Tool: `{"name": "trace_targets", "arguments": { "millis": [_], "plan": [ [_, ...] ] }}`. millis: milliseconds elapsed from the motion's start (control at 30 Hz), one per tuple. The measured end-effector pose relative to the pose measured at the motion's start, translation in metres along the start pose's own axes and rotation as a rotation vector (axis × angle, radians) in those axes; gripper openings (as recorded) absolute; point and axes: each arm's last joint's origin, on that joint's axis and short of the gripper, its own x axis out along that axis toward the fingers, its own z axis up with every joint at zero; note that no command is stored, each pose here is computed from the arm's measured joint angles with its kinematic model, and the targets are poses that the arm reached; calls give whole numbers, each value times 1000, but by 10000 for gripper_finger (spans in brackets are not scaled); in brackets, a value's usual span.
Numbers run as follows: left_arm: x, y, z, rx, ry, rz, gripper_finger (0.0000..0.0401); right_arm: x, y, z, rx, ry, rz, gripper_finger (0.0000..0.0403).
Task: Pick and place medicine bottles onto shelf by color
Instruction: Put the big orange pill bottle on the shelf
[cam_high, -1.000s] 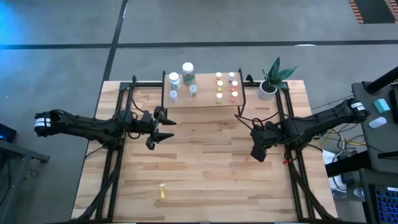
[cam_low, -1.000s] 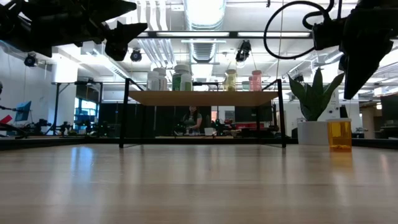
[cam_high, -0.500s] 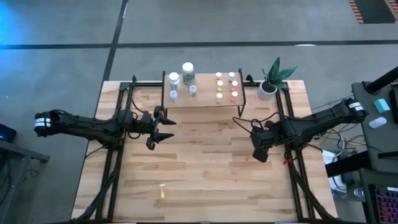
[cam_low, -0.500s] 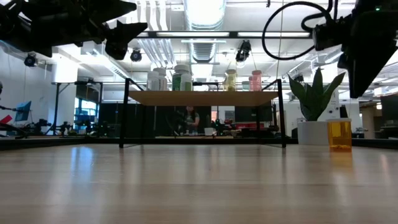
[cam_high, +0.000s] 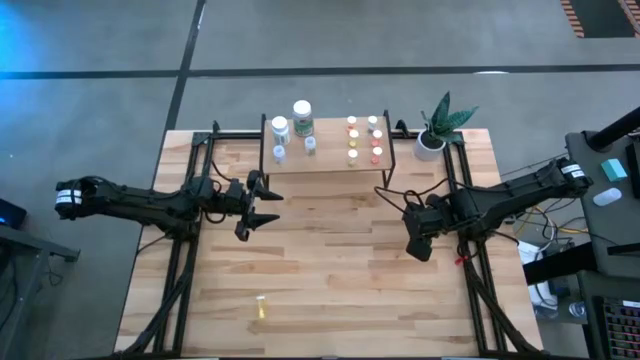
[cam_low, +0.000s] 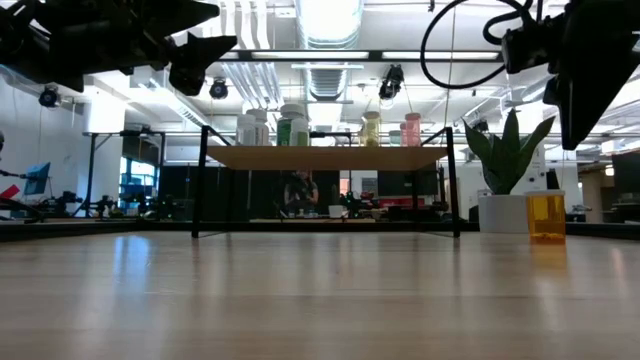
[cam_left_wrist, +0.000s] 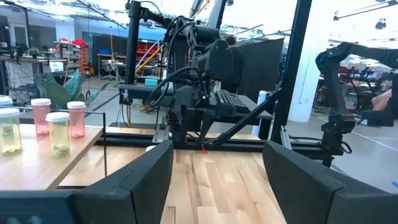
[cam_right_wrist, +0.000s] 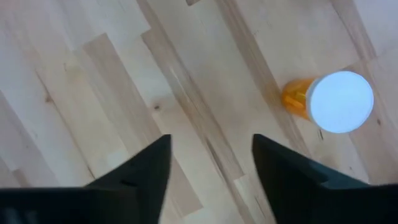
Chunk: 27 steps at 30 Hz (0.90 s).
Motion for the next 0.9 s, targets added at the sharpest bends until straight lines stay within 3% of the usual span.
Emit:
{"name": "trace_targets", "arguments": {
  "millis": [200,367,667,900],
  "plan": [
    [0,0,0,0,2,1,233,1,-3,-1,41,-21,-55,298],
    [0,0,0,0,2,1,233,1,-10,-2,55,-23,-140,341],
    [0,0,0,0,2,1,233,4,-37,14,90,-7,-184,337],
    [0,0,0,0,2,1,233,17,-66,29,139,-10,-104,330]
  ]
}}
